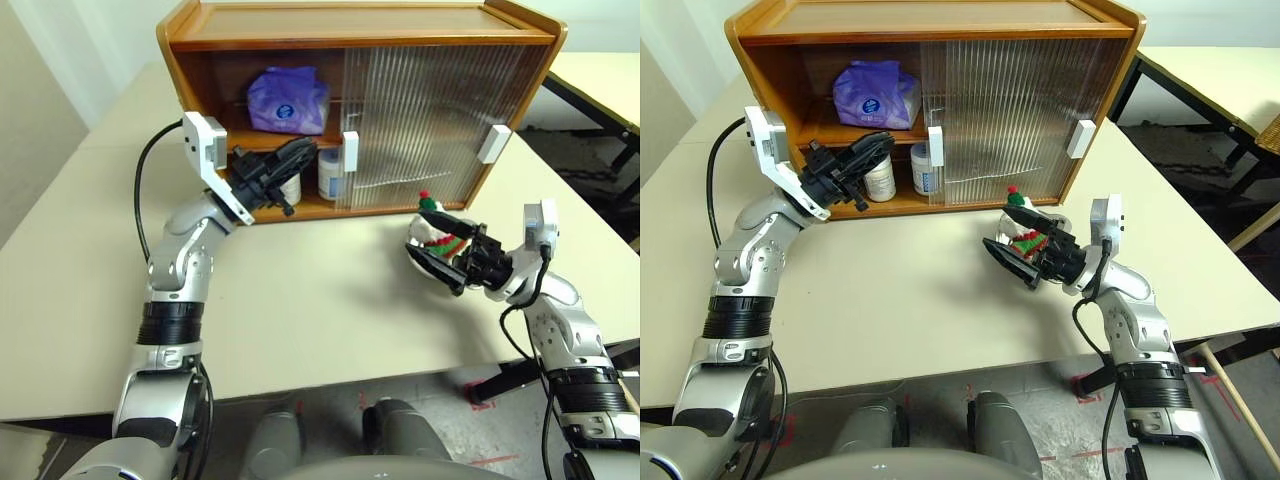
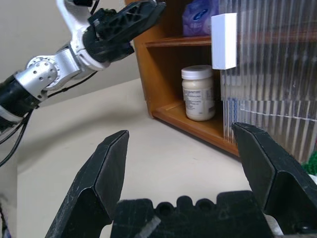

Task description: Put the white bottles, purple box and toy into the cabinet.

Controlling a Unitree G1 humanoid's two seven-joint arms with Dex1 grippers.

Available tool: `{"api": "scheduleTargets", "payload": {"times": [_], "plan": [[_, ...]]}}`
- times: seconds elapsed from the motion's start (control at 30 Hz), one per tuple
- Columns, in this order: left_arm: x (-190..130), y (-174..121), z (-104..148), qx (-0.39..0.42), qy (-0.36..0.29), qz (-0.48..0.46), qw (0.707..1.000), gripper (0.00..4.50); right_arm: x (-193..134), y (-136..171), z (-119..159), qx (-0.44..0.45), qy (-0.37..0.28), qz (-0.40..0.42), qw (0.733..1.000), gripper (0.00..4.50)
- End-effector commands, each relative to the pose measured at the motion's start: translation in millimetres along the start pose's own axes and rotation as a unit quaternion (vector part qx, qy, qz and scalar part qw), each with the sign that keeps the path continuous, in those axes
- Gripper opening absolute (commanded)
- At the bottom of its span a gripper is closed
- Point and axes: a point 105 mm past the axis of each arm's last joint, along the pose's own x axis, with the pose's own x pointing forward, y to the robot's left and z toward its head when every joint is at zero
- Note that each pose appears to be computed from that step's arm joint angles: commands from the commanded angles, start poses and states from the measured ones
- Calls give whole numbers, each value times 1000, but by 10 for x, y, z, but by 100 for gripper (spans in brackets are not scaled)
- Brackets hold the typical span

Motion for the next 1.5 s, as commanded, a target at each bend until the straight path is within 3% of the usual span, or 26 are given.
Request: {"api": "scheduleTargets", "payload": {"times": [0.03,0.33,0.77,1.07,1.5], "plan": [[129,-118,-74,-7,13,-16,1000,7,-9,-26,12,-10,1,0,1000,450],[480,-302,-410,-49,55,-26,997,7,-19,-9,12,-11,1,-6,1000,450],[749,-49,-687,-43,117,56,991,7,-20,-1,28,-14,0,-14,1000,450],[725,63,-791,-28,152,86,984,7,-3,16,16,-11,-1,-14,1000,450],[507,316,-695,1,147,169,975,7,89,73,47,-3,-1,-5,1000,450]]}}
